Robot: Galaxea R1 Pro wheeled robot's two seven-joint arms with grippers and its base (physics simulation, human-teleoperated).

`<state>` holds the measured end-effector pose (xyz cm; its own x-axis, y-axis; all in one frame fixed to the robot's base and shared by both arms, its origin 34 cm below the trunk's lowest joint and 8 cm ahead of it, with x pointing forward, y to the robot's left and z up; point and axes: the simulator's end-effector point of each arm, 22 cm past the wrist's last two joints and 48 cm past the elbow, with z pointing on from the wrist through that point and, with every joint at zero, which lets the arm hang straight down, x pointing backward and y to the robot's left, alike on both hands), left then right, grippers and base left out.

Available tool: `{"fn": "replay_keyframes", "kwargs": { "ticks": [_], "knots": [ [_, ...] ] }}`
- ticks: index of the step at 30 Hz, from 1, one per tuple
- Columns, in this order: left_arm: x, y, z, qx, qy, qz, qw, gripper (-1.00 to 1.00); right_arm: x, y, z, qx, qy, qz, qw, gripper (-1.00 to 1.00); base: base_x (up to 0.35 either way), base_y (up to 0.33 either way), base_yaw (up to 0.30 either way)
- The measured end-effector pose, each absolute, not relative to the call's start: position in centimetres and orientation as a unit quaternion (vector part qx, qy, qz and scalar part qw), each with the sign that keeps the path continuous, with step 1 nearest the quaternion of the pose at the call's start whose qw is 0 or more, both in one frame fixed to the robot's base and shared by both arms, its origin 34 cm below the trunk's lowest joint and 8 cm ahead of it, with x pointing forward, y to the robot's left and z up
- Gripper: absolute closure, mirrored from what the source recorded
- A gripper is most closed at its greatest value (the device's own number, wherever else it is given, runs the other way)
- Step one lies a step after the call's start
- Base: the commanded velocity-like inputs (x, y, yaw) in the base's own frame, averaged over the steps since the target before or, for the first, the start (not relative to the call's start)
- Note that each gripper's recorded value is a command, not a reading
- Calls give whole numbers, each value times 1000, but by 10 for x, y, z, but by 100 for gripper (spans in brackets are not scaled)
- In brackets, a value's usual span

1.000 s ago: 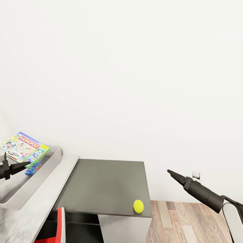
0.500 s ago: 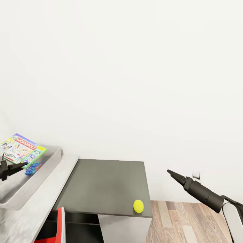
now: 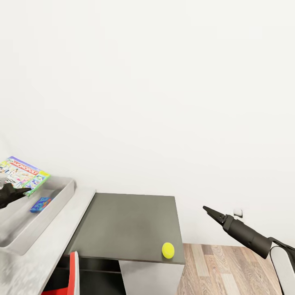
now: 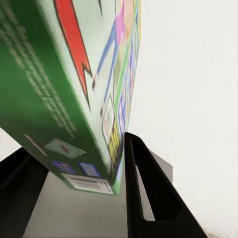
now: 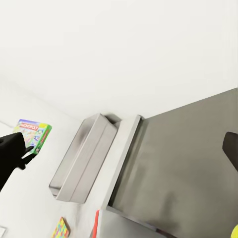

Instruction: Put all the toys in the child's room - the three board games (two on the bed and one on the table), the two jigsaw puzzles on the table, and the tennis ball on the table - inside the toy box on the table in the child's room.

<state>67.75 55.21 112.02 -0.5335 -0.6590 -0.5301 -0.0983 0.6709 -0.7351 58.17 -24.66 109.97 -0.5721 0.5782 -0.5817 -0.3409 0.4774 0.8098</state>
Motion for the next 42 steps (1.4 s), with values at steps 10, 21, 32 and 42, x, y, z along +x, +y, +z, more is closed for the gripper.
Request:
{"fn": "replay_keyframes", "kwargs": {
  "ticks": [10,21,32,42],
  "knots": [
    [704,587,1095,-322,830,-241,386,100,582,-247,1097,83,730,505,453,-100,0,0,0],
    [709,596,1067,-363,846,-184,346,100,584,-257,1090,96,732,502,451,-100,0,0,0],
    [719,589,1056,-363,847,-178,346,100,586,-258,1082,103,735,500,446,-100,0,0,0],
    [723,587,1046,-363,848,-175,344,100,587,-258,1074,106,739,499,440,-100,0,0,28]
  ]
}}
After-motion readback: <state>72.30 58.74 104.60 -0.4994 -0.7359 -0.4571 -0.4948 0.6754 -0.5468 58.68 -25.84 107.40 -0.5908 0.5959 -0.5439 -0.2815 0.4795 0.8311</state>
